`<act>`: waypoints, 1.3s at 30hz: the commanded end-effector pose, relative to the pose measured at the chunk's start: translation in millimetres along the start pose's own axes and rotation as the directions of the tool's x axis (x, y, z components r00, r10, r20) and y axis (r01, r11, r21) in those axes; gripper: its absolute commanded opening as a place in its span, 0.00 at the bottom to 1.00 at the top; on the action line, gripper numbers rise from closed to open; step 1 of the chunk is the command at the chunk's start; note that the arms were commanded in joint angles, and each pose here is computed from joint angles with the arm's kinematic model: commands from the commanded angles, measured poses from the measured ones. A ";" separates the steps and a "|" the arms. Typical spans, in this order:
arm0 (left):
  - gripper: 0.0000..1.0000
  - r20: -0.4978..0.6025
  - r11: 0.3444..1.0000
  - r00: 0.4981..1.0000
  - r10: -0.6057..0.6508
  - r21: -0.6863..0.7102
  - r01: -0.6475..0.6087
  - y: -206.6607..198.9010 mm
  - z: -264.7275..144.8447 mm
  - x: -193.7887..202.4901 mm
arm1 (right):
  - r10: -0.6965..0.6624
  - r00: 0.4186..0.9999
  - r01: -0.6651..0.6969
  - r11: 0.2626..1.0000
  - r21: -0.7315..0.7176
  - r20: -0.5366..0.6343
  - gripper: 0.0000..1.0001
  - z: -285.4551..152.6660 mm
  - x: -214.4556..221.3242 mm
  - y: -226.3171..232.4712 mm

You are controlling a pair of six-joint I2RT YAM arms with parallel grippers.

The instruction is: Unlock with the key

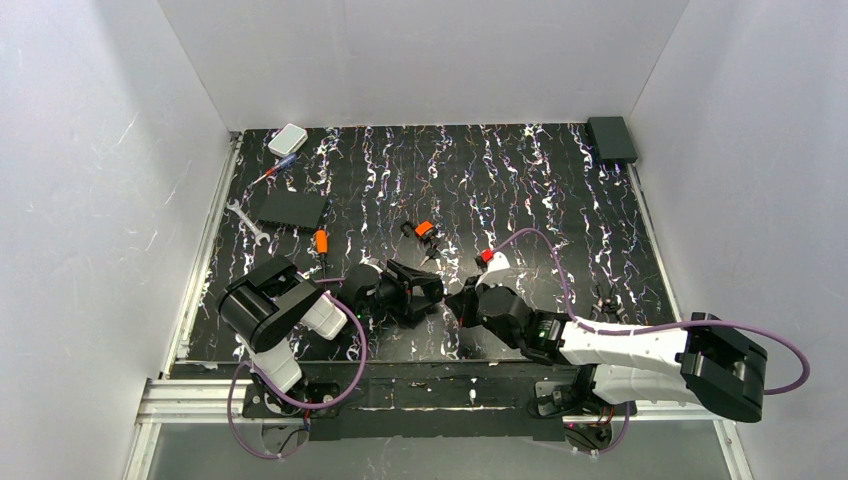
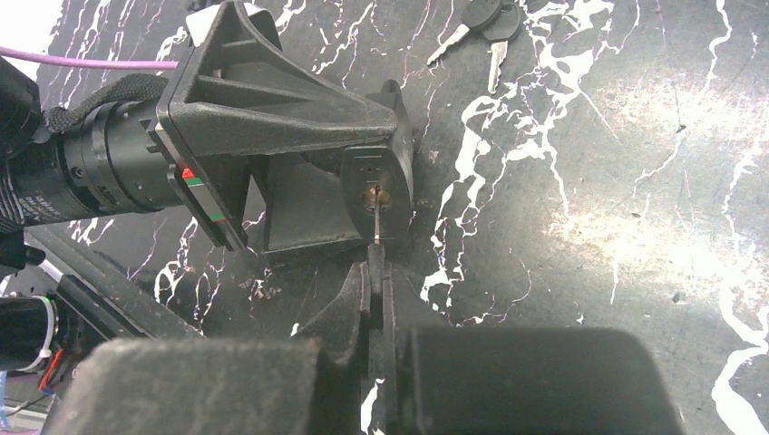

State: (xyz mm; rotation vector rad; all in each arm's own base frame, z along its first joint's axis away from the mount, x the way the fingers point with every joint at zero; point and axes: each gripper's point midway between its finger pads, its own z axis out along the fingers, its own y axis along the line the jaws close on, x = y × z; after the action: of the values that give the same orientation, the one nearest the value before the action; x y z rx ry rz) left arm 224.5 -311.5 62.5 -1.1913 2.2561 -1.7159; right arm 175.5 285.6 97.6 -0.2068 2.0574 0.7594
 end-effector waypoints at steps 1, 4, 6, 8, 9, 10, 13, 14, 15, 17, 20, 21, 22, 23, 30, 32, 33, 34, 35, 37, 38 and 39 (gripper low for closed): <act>0.00 -0.037 1.000 0.999 -0.009 -0.019 0.008 3.6 -0.8 7.4 | 0.018 0.997 -0.016 0.999 -0.032 0.076 0.01 6.5 -28.6 17.3; 0.00 -0.037 1.000 0.999 -0.008 -0.021 0.008 4.2 -0.6 7.7 | 0.018 0.997 -0.016 0.999 -0.034 0.076 0.01 8.0 -29.0 18.5; 0.00 -0.035 1.000 0.999 -0.010 -0.025 0.009 5.7 -0.6 6.8 | 0.019 0.997 -0.017 0.999 -0.035 0.078 0.01 7.8 -30.0 19.1; 0.00 -0.035 1.000 0.999 -0.010 -0.026 0.009 6.1 -0.5 6.7 | 0.018 0.997 -0.015 0.999 -0.035 0.081 0.01 7.3 -31.5 19.1; 0.00 -0.035 1.000 0.999 -0.011 -0.027 0.010 6.6 -0.4 6.7 | 0.018 0.996 -0.015 0.999 -0.036 0.083 0.01 6.9 -32.7 19.8; 0.00 -0.033 1.000 0.999 -0.011 -0.026 0.011 6.5 -0.4 6.4 | 0.017 0.996 -0.014 0.999 -0.037 0.085 0.01 6.5 -33.8 20.1; 0.00 -0.034 1.000 0.999 -0.011 -0.027 0.010 6.9 -0.1 6.4 | 0.017 0.996 -0.014 0.999 -0.036 0.091 0.01 5.8 -36.5 20.2; 0.00 -0.033 1.000 0.999 -0.012 -0.028 0.011 7.4 0.1 6.1 | 0.017 0.996 -0.013 0.999 -0.036 0.091 0.01 5.8 -37.1 20.4; 0.00 -0.034 0.999 0.999 -0.012 -0.031 0.011 8.4 0.3 6.1 | 0.017 0.996 -0.013 0.999 -0.037 0.091 0.01 5.9 -37.5 21.0; 0.00 -0.033 0.999 0.999 -0.014 -0.033 0.013 9.3 0.6 5.7 | 0.016 0.996 -0.013 0.999 -0.041 0.091 0.01 6.2 -38.2 22.6; 0.00 -0.033 0.999 0.999 -0.016 -0.032 0.015 9.3 0.8 5.4 | 0.012 0.996 -0.008 0.999 -0.037 0.090 0.01 6.5 -38.6 21.8; 0.00 -0.033 0.999 0.999 -0.016 -0.030 0.015 9.0 0.7 5.6 | 0.011 0.996 -0.008 0.999 -0.035 0.091 0.01 6.8 -38.8 21.3; 0.00 -0.032 0.999 0.999 -0.015 -0.031 0.014 9.5 0.8 5.2 | 0.012 0.996 -0.009 0.999 -0.037 0.090 0.01 6.9 -38.7 21.7; 0.00 -0.032 0.999 0.999 -0.016 -0.031 0.015 9.4 0.7 5.2 | 0.012 0.996 -0.009 0.999 -0.038 0.089 0.01 7.2 -38.6 21.9; 0.00 -0.033 0.999 0.999 -0.015 -0.030 0.014 9.4 0.4 5.6 | 0.013 0.995 -0.011 1.000 -0.028 0.094 0.01 8.6 -40.0 20.2; 0.00 -0.032 0.999 0.999 -0.016 -0.033 0.015 10.5 0.5 5.4 | 0.009 0.995 -0.006 1.000 -0.026 0.099 0.01 9.1 -42.2 21.0; 0.00 -0.032 0.999 0.999 -0.016 -0.033 0.015 10.7 0.4 5.3 | 0.002 0.995 0.001 1.000 -0.025 0.099 0.01 9.7 -42.9 21.6; 0.00 -0.033 0.999 0.999 -0.016 -0.032 0.015 10.3 0.7 5.4 | -0.004 0.995 0.007 1.000 -0.027 0.099 0.01 10.1 -44.2 23.1; 0.00 -0.034 0.999 0.999 -0.015 -0.030 0.014 9.5 0.9 5.6 | -0.012 0.995 0.015 1.000 -0.026 0.097 0.01 10.7 -44.6 23.7; 0.00 -0.036 0.999 0.999 -0.016 -0.029 0.015 8.7 1.4 6.2 | -0.027 0.996 0.029 0.999 -0.023 0.090 0.01 12.3 -43.5 23.8; 0.00 -0.040 1.000 0.999 -0.014 -0.027 0.013 7.9 1.7 7.2 | -0.033 0.995 0.035 0.999 -0.025 0.090 0.01 13.1 -43.3 24.4; 0.00 -0.040 1.000 0.999 -0.013 -0.023 0.012 6.4 1.9 7.4 | -0.040 0.995 0.043 0.999 -0.031 0.091 0.01 13.9 -43.3 25.6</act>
State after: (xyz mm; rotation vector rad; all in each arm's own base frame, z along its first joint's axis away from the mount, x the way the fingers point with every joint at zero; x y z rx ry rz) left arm 229.0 -310.6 62.4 -1.1959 2.2287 -1.7129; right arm 184.7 289.8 101.0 -0.2564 2.0565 0.7050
